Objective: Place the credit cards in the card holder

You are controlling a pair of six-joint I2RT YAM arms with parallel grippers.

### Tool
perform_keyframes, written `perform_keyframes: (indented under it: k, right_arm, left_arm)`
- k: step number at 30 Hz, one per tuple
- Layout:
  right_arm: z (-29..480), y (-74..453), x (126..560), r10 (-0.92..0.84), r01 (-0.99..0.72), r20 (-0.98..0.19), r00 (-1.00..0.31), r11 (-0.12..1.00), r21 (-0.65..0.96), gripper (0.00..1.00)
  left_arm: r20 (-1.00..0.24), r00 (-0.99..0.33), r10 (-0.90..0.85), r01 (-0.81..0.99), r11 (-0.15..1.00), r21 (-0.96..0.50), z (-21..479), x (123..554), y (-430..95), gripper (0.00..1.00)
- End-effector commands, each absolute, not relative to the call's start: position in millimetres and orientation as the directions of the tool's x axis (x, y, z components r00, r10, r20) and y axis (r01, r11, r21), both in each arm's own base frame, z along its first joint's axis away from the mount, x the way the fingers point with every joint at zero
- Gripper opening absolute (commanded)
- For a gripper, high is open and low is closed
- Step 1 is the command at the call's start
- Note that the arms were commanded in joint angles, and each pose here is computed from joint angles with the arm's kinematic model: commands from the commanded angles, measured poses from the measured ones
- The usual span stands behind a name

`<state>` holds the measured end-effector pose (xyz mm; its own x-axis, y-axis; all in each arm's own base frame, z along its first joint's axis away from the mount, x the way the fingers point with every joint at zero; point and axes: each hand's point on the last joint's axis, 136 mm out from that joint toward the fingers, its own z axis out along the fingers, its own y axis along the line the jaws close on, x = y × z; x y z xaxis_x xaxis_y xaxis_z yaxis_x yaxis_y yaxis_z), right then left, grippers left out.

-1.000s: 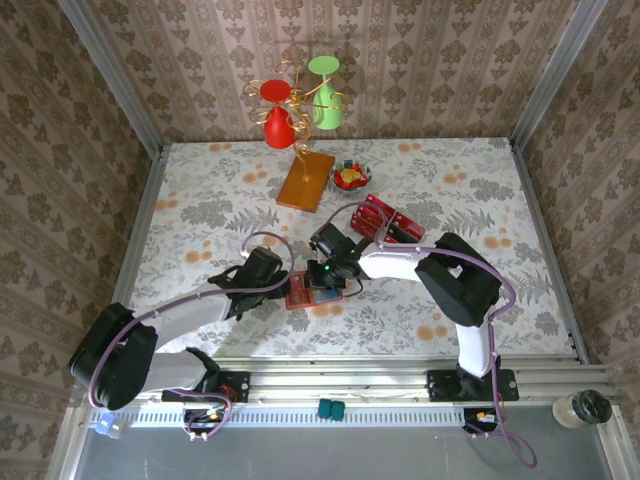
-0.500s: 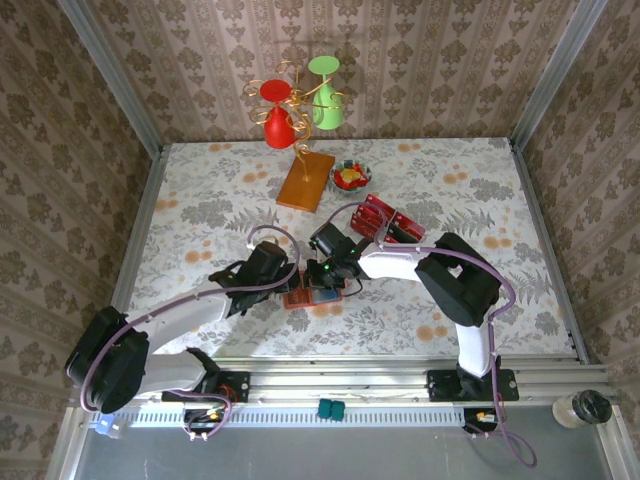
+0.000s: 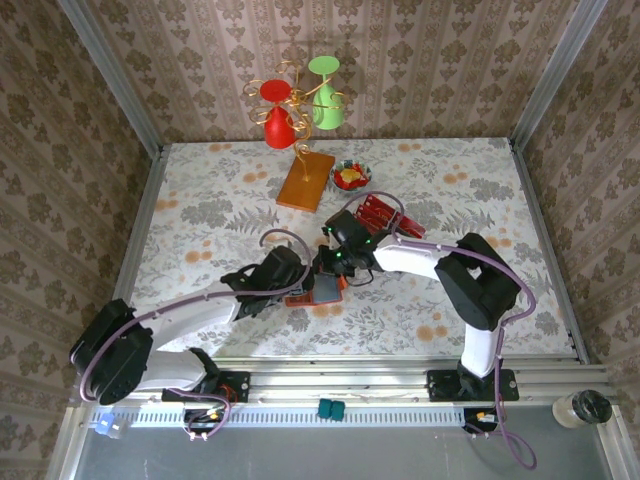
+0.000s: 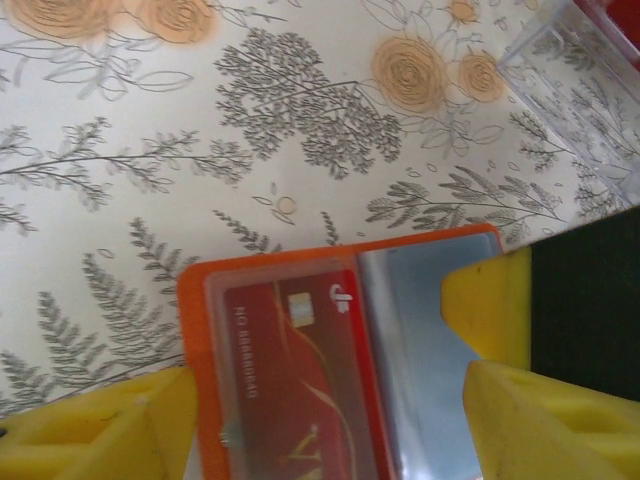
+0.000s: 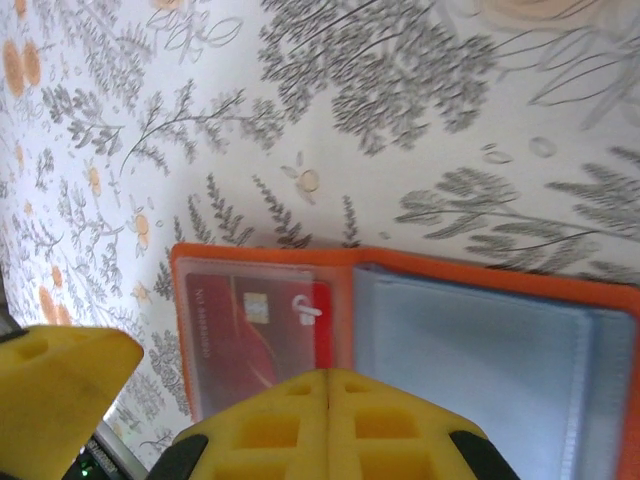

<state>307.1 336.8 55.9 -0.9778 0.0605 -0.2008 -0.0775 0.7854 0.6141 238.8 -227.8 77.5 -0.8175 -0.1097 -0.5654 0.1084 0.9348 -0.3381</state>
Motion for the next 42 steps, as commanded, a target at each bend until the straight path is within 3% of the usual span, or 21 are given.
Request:
perform_keyframes:
  k: [1,22,42]
  right_arm:
    - [54.7,320.0,304.9,0.042,-0.086,-0.204,-0.978,0.811,0.579,0.05]
    - [18.7,303.1,305.6,-0.090,-0.160,-0.182,-0.979,0.894,0.418,0.06]
    - [15.0,325.1,289.7,-0.040,-0.106,-0.134,-0.990,0.840,0.532,0.06]
  left_arm:
    - [-0.590,-0.795,-0.140,0.108,0.925,-0.365,90.7,246.3,-242.6,0.71]
    - [-0.540,-0.841,0.007,0.151,0.963,-0.222,36.8,231.5,-240.6,0.72]
    - [-0.537,-0.840,0.075,0.188,0.969,-0.158,17.9,227.0,-230.8,0.74]
